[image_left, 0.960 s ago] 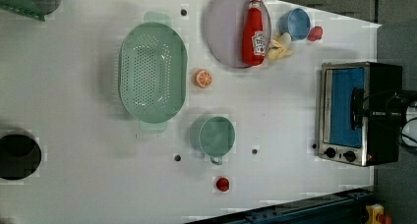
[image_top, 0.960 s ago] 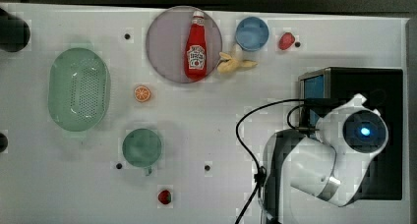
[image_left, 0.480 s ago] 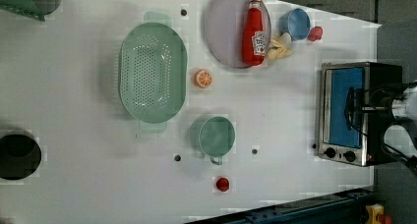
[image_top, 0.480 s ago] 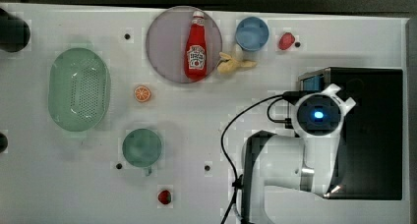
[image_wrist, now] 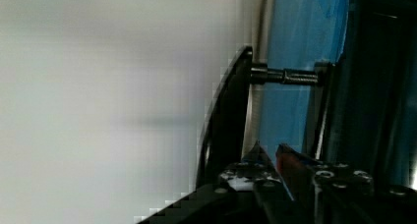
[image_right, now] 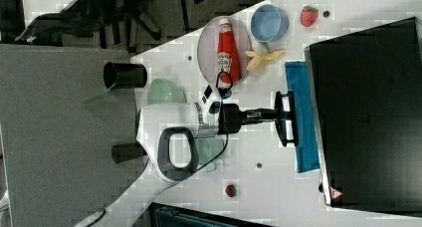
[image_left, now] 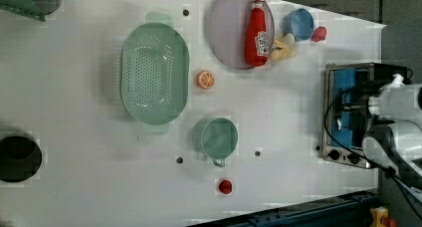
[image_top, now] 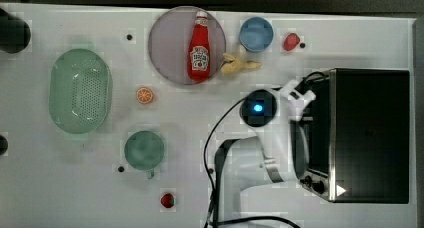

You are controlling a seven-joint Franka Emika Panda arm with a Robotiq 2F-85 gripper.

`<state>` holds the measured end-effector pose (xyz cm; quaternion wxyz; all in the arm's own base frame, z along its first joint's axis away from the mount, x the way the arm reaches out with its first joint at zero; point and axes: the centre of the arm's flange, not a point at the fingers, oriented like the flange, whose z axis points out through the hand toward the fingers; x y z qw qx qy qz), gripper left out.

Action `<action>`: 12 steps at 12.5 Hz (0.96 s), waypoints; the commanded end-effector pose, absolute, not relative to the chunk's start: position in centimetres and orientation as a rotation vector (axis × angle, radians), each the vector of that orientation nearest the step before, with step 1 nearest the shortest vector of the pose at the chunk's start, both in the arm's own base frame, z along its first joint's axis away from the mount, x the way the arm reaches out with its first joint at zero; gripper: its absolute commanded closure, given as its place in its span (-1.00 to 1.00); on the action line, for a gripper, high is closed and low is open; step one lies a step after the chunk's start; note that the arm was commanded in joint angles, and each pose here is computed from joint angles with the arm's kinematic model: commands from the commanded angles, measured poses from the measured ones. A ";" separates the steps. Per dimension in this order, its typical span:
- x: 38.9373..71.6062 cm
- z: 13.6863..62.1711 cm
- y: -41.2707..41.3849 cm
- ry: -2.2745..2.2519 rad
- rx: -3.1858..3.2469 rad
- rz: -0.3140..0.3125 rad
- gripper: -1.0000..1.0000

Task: Flap open oven.

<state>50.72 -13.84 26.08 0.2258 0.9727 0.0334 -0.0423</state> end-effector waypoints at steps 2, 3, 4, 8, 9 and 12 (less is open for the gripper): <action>50.5 19.7 -6.4 -0.033 2.586 -0.112 0.65; 50.3 18.4 -5.3 -0.022 2.551 -0.100 0.65; 50.2 17.2 -4.5 -0.024 2.520 -0.090 0.65; 49.8 13.2 -1.9 -0.106 2.465 -0.063 0.65; 49.7 12.5 -1.5 -0.123 2.458 -0.063 0.65; 49.4 11.6 -1.1 -0.109 2.457 -0.074 0.65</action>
